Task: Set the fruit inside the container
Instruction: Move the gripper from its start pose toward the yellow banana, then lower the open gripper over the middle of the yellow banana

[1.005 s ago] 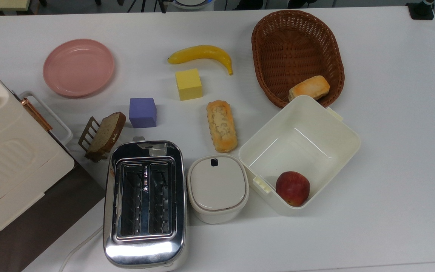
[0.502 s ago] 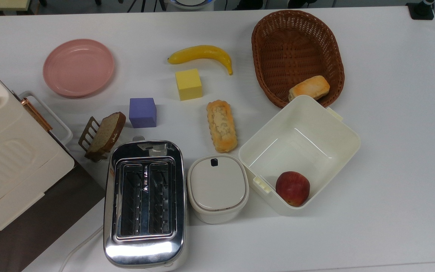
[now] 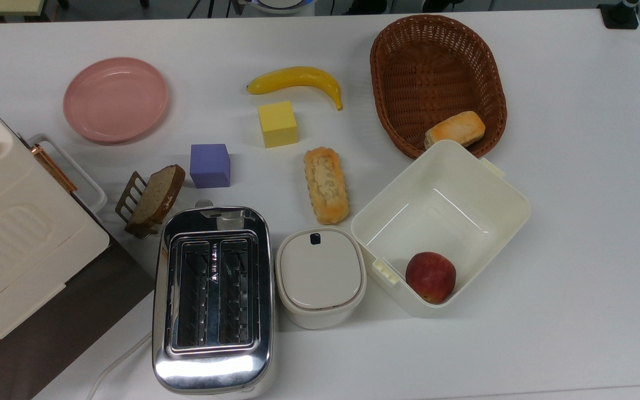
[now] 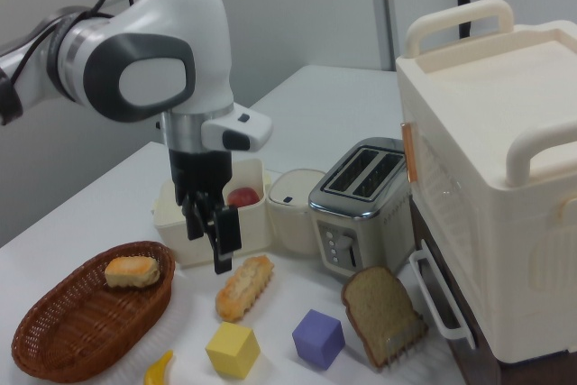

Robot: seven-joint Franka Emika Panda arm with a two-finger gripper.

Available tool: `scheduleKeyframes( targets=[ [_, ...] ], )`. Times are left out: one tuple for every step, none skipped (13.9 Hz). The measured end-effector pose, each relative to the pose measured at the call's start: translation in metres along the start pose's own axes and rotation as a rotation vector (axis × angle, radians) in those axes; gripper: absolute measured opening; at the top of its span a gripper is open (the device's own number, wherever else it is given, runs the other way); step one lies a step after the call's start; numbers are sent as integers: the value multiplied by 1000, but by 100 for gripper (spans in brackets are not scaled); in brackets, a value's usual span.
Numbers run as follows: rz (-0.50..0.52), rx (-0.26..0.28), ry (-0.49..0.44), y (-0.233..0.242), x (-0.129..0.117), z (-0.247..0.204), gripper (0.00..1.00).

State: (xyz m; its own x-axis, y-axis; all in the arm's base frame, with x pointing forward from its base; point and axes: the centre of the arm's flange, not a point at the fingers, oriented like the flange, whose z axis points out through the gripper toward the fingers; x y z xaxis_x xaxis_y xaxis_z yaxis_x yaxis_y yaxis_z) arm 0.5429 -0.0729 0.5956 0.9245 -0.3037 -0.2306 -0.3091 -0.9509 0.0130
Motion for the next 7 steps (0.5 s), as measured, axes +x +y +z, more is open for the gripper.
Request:
scheduleKeyframes(
  targets=[
    [11, 7, 8, 5, -3, 4, 100],
    [19, 16, 32, 9, -13, 14, 100],
    [24, 19, 48, 9, -21, 23, 100],
    [39, 18, 67, 4, -29, 33, 100],
    [64, 15, 89, -6, -40, 50, 100],
    [75, 14, 105, -11, -45, 61, 100],
    [82, 14, 128, -15, -53, 78, 100]
  ],
)
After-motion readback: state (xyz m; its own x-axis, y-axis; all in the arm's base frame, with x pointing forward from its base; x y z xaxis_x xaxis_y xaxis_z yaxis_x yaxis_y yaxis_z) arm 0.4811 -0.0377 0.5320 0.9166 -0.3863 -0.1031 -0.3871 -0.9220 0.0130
